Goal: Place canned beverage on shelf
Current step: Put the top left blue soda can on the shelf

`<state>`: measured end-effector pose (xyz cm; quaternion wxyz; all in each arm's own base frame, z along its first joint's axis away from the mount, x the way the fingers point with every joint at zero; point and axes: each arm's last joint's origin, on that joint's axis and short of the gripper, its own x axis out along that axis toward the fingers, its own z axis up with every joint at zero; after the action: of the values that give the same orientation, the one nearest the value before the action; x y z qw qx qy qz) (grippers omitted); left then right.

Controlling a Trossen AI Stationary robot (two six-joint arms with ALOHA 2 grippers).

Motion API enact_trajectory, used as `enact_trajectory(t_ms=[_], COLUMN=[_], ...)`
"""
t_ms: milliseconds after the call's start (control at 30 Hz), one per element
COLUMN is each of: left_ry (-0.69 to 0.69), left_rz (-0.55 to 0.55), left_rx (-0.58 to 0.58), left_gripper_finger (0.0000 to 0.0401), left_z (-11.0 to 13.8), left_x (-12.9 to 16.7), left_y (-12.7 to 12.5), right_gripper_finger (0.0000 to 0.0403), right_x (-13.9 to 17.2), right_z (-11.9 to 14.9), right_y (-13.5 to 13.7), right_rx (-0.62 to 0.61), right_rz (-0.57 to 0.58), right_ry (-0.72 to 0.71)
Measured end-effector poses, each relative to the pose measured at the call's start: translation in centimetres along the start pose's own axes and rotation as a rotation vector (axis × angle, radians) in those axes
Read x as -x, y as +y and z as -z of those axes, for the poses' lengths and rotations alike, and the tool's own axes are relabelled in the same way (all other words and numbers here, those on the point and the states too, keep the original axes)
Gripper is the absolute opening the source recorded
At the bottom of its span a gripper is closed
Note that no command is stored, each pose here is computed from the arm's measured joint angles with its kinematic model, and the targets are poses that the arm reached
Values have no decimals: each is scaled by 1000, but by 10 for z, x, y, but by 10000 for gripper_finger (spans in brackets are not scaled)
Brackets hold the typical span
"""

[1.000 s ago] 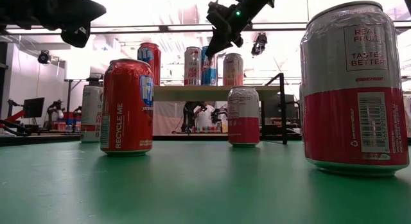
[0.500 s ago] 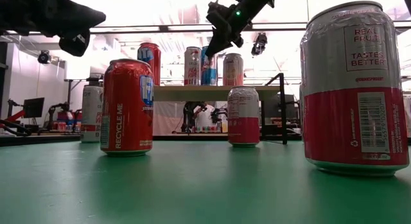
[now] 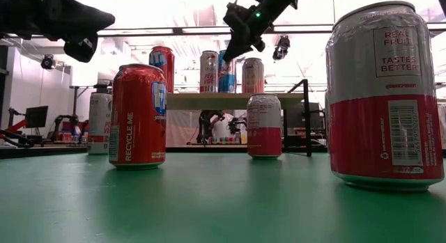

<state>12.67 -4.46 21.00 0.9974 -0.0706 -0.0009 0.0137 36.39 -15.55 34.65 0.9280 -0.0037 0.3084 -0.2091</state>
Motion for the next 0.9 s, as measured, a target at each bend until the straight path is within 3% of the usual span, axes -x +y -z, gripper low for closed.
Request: enact_trajectory(t_ms=[567, 900], left_ry=[1, 1], left_rz=[-1, -1], left_rx=[-54, -51], left_gripper_finger=[0, 0], left_z=[0, 0], left_x=[0, 0], left_y=[0, 0], right_gripper_finger=[27, 27], right_x=[-2, 0], right_z=[-2, 5], right_y=[-18, -12], right_rx=[-9, 23], right_rz=[45, 13], right_ry=[-40, 35])
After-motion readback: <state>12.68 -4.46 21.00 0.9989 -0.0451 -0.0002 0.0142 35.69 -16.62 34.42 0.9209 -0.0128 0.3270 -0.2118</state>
